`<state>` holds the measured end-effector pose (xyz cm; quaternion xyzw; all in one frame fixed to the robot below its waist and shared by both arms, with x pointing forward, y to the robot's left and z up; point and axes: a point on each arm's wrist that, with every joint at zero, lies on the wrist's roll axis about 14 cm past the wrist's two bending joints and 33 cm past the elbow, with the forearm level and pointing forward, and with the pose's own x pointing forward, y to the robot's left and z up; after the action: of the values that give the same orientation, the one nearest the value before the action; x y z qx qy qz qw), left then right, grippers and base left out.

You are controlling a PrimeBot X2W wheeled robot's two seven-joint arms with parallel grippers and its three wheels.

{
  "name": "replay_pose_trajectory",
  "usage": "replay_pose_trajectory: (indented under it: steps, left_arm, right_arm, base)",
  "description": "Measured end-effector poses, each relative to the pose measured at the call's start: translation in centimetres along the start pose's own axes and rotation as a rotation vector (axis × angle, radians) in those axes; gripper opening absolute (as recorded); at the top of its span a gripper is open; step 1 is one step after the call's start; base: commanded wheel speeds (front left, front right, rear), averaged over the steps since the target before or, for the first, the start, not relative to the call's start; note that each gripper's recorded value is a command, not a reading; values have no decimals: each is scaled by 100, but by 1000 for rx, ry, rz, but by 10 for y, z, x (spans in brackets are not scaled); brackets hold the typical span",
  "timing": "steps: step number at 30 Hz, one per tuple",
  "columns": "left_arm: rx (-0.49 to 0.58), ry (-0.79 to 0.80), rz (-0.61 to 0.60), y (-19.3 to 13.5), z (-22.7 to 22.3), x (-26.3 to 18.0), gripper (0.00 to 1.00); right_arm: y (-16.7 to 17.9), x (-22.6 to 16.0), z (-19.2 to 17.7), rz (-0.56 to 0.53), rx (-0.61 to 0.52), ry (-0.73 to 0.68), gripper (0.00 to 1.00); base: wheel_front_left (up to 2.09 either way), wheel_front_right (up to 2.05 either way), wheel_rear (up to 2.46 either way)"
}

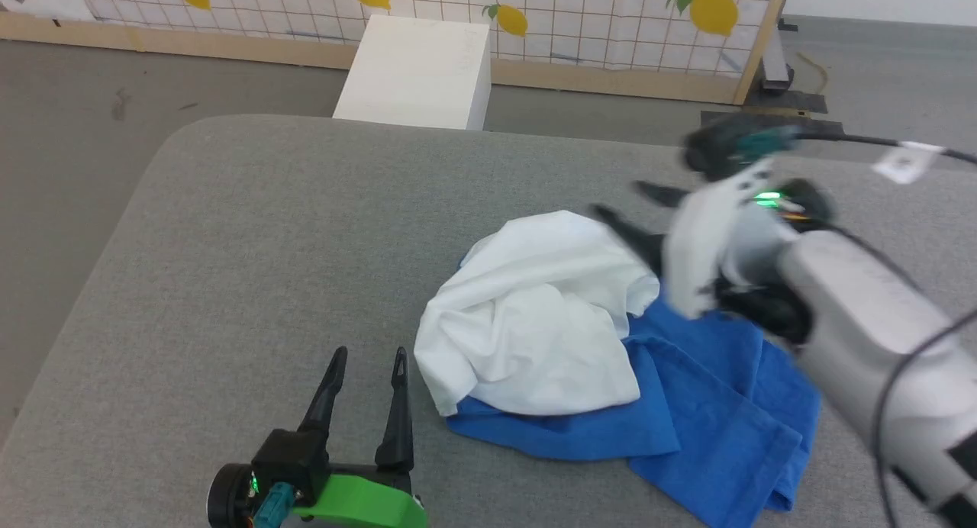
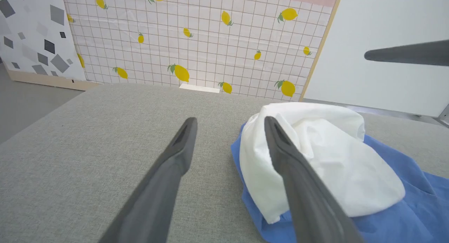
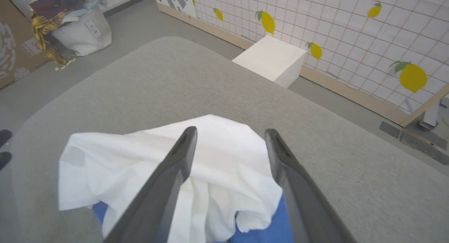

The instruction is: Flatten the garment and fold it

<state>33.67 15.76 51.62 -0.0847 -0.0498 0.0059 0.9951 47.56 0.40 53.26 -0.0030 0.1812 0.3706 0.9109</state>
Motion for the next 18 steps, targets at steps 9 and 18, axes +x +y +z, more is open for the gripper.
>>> replay_pose_trajectory:
  steps: [9,18]
  left_arm:
    - [5,20,-4,0,-6,3,100]
    - [31,32,-18,-3,-10,6,100]
  right_arm:
    - [-93,-58,-122,-256,57,373,100]
    - [-100,-54,-158,-284,52,462,100]
  base:
    - [0,0,0]
    - [0,0,0]
